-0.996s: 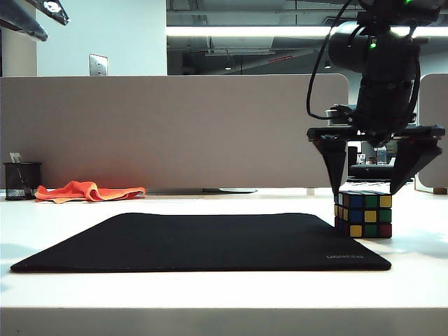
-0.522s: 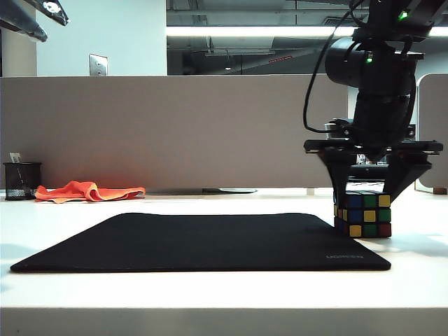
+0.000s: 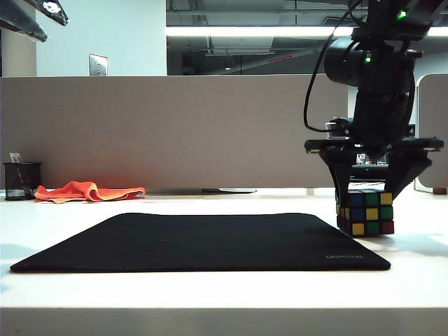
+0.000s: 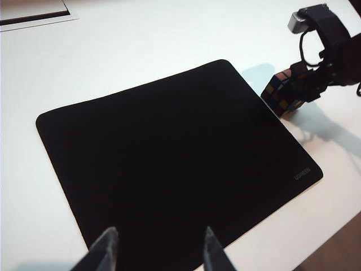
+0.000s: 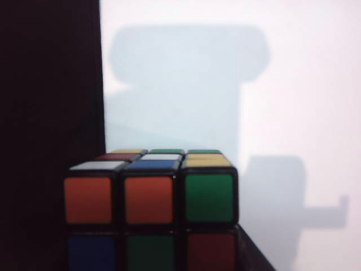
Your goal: Pick up the cube on the right side of the mouse pad, then place it in the center of the mouse pad.
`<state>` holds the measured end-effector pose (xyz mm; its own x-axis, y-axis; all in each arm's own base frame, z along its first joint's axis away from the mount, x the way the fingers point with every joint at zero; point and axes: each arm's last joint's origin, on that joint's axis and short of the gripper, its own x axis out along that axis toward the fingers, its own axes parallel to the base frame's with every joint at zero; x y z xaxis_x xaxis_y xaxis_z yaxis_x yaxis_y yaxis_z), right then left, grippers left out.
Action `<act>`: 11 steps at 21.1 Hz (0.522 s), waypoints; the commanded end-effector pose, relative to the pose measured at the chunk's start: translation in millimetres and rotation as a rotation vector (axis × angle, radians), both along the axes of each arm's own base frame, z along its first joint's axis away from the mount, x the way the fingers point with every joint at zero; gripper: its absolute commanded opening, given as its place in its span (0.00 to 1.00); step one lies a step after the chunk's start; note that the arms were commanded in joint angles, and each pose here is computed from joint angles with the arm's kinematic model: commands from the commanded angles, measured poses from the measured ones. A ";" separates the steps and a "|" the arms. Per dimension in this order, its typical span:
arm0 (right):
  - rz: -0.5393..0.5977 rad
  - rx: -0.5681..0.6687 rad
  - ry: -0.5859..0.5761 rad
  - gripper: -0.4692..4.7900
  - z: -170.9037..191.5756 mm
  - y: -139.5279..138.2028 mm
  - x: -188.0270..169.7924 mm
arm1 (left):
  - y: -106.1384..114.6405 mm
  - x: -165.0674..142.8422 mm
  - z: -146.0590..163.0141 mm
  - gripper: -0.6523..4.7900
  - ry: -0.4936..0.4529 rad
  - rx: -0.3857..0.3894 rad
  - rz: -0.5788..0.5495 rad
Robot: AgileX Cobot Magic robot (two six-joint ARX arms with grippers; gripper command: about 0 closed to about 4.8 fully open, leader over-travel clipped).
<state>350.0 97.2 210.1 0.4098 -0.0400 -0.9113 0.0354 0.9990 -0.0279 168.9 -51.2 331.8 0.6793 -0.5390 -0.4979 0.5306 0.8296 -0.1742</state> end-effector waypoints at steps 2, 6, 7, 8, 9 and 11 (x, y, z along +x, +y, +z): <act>0.000 -0.002 -0.029 0.61 31.4 0.5 3.9 | 0.0 -0.2 1.7 0.47 -0.009 -0.006 -0.005; 0.042 0.100 -0.135 0.58 90.8 5.9 4.3 | 0.0 -0.2 1.7 0.47 -0.009 -0.005 -0.005; 0.059 0.127 -0.159 0.58 100.3 8.7 4.2 | 0.0 -0.2 1.7 0.47 -0.009 -0.005 -0.005; 0.075 0.148 -0.190 0.58 112.7 12.1 3.0 | 0.1 -0.2 1.7 0.47 -0.009 -0.005 -0.005; 0.090 0.161 -0.213 0.58 121.1 16.4 2.5 | 0.0 -0.2 1.7 0.47 -0.009 -0.005 -0.005; 0.121 0.179 -0.257 0.58 137.4 27.0 0.1 | 0.0 -0.2 1.7 0.47 -0.009 -0.005 -0.005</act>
<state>353.0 115.5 336.4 0.6000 0.1350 -0.7885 -0.0639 0.9906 0.1210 168.9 -51.2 331.7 0.6788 -0.5389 -0.4988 0.5304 0.8296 -0.1746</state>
